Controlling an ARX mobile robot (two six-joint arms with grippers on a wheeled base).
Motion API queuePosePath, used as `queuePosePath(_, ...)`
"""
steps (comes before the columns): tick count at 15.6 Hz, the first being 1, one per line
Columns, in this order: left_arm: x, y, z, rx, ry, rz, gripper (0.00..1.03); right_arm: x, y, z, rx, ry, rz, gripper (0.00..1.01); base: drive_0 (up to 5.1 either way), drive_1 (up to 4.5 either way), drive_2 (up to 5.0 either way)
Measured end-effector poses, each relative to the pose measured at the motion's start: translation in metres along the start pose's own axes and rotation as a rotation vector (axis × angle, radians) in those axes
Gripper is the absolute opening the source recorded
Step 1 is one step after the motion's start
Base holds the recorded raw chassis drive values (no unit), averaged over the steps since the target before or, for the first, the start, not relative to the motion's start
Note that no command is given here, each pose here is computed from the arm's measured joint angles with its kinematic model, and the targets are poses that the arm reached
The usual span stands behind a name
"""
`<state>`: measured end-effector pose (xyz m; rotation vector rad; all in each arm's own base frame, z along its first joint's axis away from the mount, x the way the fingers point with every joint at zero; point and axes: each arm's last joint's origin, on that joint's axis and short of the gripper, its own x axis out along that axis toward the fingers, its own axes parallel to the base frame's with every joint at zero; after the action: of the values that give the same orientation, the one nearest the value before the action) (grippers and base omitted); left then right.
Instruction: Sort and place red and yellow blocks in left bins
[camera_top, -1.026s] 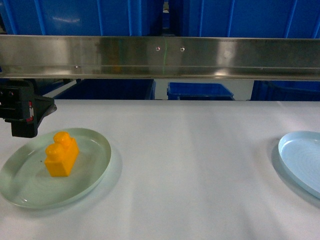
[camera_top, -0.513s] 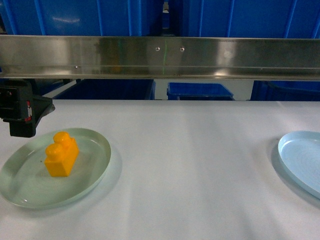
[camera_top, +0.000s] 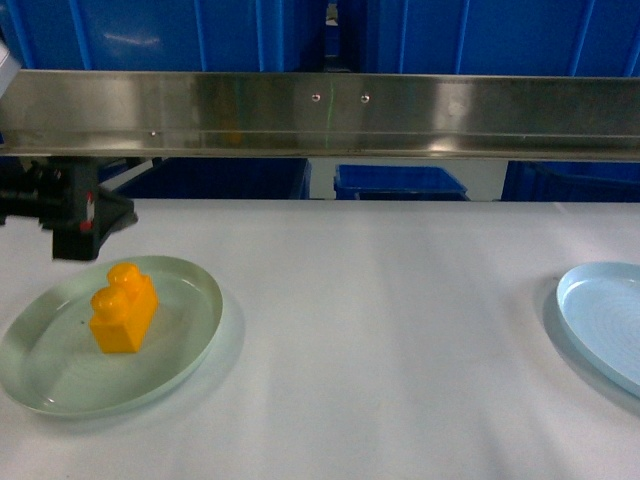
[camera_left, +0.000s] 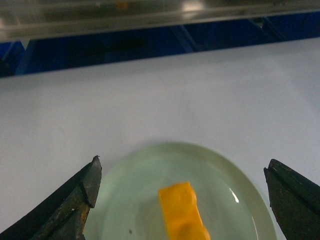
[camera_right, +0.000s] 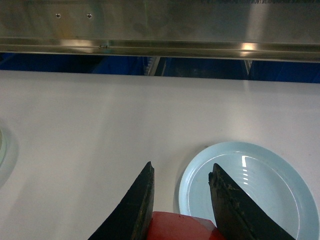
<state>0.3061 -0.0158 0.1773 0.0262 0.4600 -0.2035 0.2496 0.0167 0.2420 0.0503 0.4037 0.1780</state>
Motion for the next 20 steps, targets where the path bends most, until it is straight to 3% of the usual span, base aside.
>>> queuePosePath(2, 0.016, 0.003, 0.016, 0.023, 0.01, 0.005, 0.98, 0.0, 0.0, 0.0, 0.0, 0.0, 0.0, 0.28, 0.0, 0.0, 0.0)
queuePosePath(6, 0.05, 0.005, 0.003, 0.018, 0.179, 0.044, 0.98, 0.0, -0.001, 0.0, 0.002, 0.0, -0.005, 0.28, 0.0, 0.0, 0.0)
queuePosePath(10, 0.058, -0.004, -0.001, 0.025, 0.215, 0.039, 0.98, 0.0, -0.001, 0.0, 0.002, 0.0, -0.005, 0.28, 0.0, 0.0, 0.0)
queuePosePath(11, 0.061, -0.006, -0.007, 0.014, 0.263, 0.031, 0.98, 0.0, -0.001, 0.0, 0.002, 0.001, -0.005, 0.28, 0.0, 0.0, 0.0)
queuePosePath(13, 0.063, -0.008, -0.021, -0.092, 0.347, 0.027, 0.98, 0.0, -0.001, 0.0, 0.002, 0.001, -0.005, 0.28, 0.0, 0.0, 0.0)
queuePosePath(14, 0.066, -0.007, -0.037, -0.114, 0.413, 0.043, 0.98, 0.0, -0.001, 0.0, 0.002, 0.0, -0.005, 0.28, 0.0, 0.0, 0.0)
queuePosePath(18, 0.071, -0.005, -0.045, -0.1, 0.394, 0.068, 0.98, 0.0, -0.001, 0.0, 0.002, 0.001, -0.005, 0.28, 0.0, 0.0, 0.0)
queuePosePath(20, 0.076, -0.002, -0.05, -0.057, 0.381, 0.091, 0.95, 0.0, -0.001, 0.0, 0.002, 0.001, -0.005, 0.28, 0.0, 0.0, 0.0)
